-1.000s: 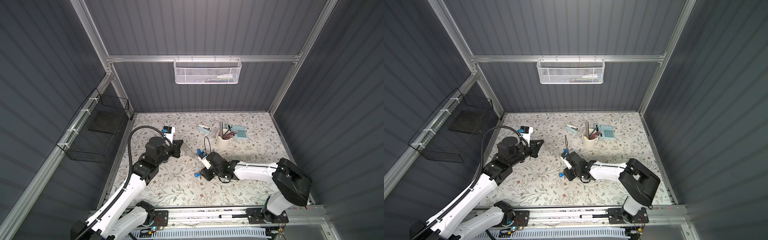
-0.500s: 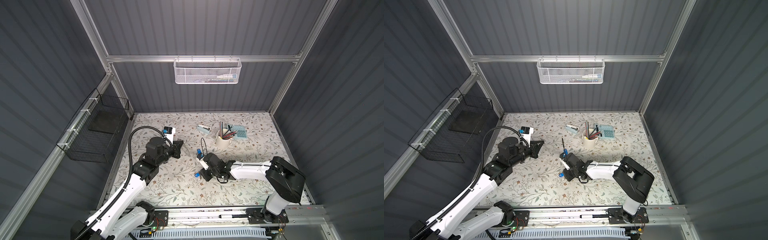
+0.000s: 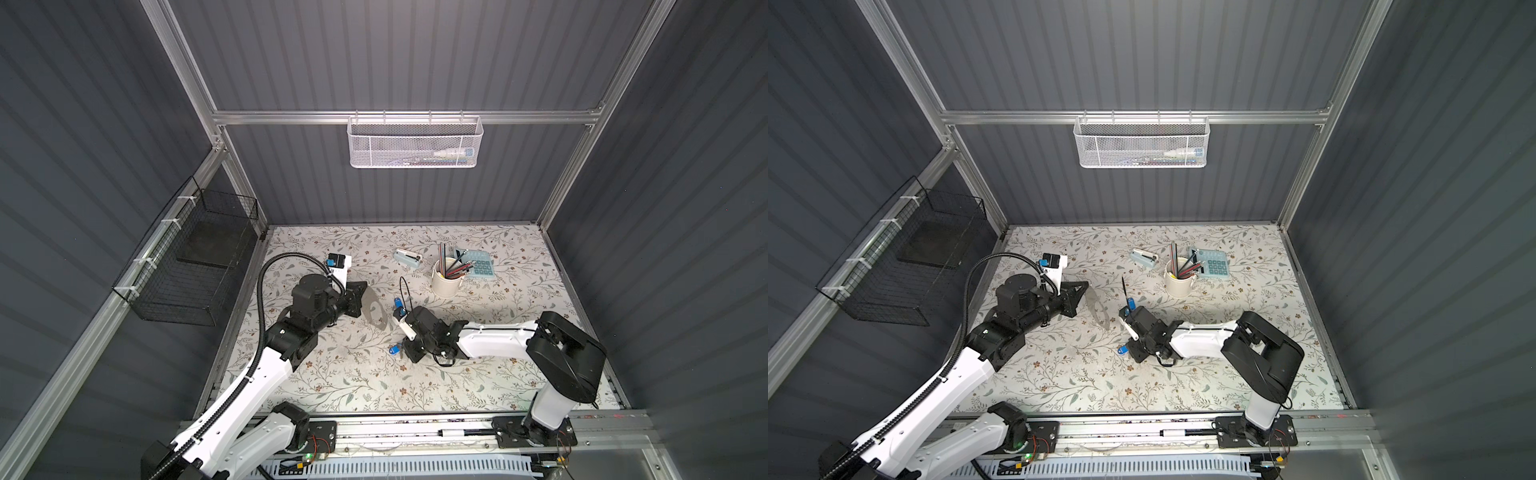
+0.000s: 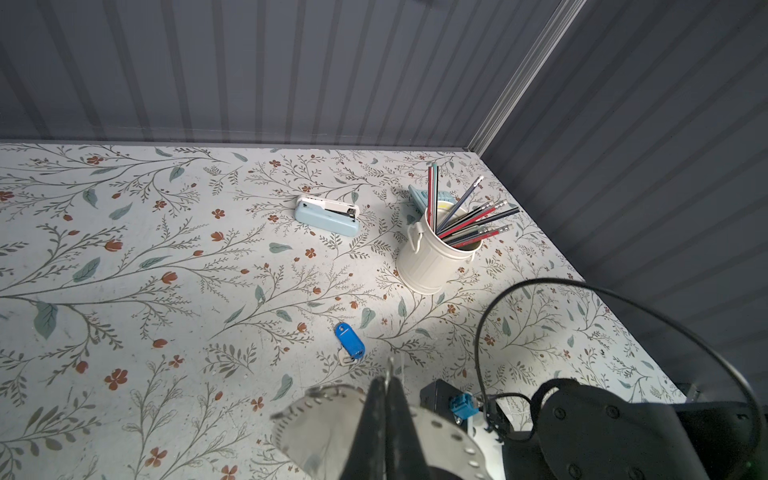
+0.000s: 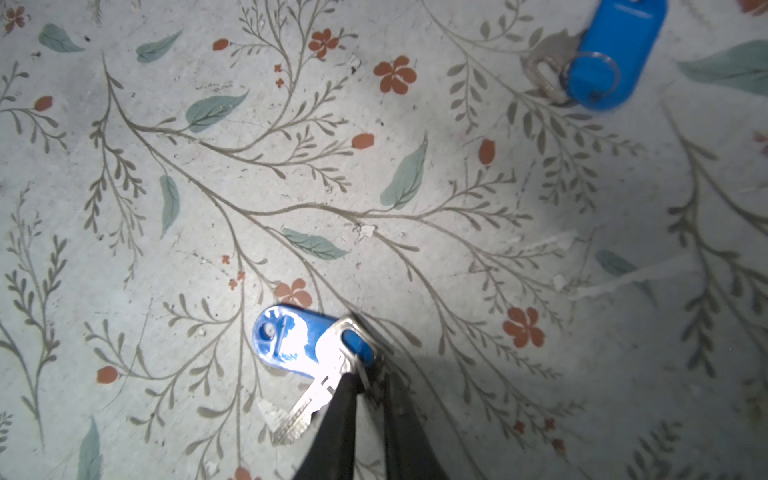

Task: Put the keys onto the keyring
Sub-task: 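Lower the right gripper onto the blue key tag and close on it, then lift the blue key with the right gripper toward the hoop in the left gripper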

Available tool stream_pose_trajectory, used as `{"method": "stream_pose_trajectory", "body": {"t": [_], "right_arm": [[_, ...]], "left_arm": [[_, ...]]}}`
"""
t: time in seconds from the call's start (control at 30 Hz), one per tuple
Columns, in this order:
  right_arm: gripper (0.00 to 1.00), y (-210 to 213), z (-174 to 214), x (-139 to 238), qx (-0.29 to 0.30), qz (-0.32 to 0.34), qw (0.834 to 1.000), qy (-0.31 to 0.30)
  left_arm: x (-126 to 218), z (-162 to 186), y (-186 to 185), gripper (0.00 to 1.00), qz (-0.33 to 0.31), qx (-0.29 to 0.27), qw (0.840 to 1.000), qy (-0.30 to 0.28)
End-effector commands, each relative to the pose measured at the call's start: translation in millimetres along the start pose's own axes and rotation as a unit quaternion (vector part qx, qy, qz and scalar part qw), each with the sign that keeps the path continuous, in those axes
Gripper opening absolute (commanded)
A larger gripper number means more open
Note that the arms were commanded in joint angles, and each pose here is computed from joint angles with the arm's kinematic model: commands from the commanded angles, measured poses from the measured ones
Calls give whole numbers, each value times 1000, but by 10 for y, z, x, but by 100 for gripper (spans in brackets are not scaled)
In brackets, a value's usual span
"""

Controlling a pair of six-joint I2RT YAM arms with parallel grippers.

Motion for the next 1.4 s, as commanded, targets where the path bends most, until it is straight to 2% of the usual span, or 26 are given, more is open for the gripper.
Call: {"method": "stream_pose_trajectory", "body": {"t": [0.0, 0.27, 0.43, 0.63, 0.83, 0.97, 1.2, 1.37], "right_arm": [[13, 8, -31, 57, 5, 6, 1000, -4], [0, 10, -23, 107, 3, 3, 1000, -13], [0, -29, -58, 249, -4, -1, 999, -42], [0, -146, -139, 639, -20, -29, 991, -129], [0, -334, -178, 1144, -40, -49, 975, -214], [0, -413, -249, 1507, -32, -43, 964, -259], [0, -478, -386, 1916, -28, -48, 953, -297], [0, -468, -499, 2069, -17, -49, 949, -310]], "left_arm": [[24, -54, -25, 0, 9, -4, 1000, -11], [25, -52, -33, 0, 12, -10, 1000, -10], [27, -48, -53, 0, 21, -22, 1000, -6], [48, -62, -109, 0, 42, -48, 998, -4], [-30, -83, -222, 0, 96, -51, 994, 7], [-70, -84, -303, 0, 143, -50, 988, 3], [-199, -93, -424, 0, 202, -47, 978, 18], [-249, -44, -573, 0, 235, -63, 970, 25]]}}
Point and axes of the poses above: each gripper's point midway between its finger pads, its own x axis back along the fingers, its own y axis along the line the jaws close on, z = x × y, the point moved 7 cm from there along x, back along the fingers, and after that the axes turned 7 degrees about x, right-handed, at the moved point
